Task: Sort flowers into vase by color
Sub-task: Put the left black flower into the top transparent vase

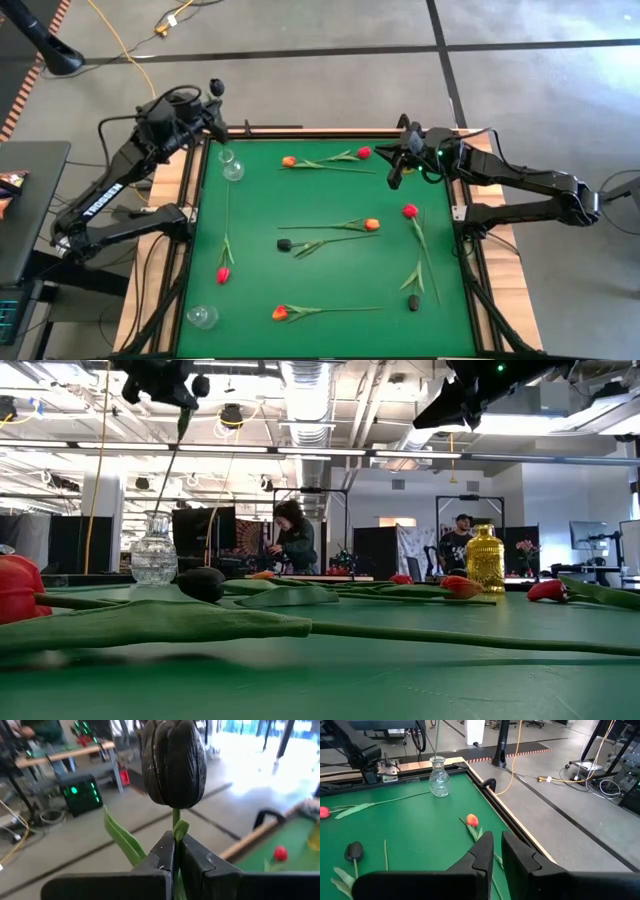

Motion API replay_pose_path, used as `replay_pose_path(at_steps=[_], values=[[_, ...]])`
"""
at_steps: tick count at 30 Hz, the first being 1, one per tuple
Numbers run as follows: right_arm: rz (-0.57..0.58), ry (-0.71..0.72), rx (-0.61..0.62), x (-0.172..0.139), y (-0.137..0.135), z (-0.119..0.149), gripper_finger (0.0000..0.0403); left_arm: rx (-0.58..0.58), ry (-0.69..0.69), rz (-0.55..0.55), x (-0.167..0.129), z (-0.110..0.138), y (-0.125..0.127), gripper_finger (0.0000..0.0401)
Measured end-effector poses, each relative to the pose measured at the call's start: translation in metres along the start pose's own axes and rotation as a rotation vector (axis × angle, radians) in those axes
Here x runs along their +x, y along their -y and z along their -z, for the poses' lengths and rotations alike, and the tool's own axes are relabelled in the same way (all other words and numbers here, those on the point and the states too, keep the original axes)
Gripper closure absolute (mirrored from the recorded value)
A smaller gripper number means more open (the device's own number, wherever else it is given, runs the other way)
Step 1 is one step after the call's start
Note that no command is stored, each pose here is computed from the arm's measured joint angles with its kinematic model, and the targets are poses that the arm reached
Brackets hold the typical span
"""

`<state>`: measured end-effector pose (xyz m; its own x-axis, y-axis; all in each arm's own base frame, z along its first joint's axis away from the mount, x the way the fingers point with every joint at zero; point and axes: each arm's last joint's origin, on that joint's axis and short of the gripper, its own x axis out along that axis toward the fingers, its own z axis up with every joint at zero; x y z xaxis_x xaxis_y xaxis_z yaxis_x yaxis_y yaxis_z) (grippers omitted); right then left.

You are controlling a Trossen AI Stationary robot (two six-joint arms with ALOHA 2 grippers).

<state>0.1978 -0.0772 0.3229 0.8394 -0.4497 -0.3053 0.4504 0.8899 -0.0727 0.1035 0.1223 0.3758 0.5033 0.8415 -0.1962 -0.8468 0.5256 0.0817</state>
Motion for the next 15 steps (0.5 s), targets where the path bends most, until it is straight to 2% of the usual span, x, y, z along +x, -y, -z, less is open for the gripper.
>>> replay_pose_path(at_steps=[7, 15], values=[[0.000, 0.008, 0.001, 0.000, 0.000, -0.001, 0.0337, 0.027, -0.086, 0.038, 0.014, 0.008, 0.004, 0.0401], [0.000, 0.007, 0.001, 0.000, 0.000, -0.001, 0.0337, 0.030, -0.068, 0.137, 0.007, 0.019, 0.006, 0.0400]])
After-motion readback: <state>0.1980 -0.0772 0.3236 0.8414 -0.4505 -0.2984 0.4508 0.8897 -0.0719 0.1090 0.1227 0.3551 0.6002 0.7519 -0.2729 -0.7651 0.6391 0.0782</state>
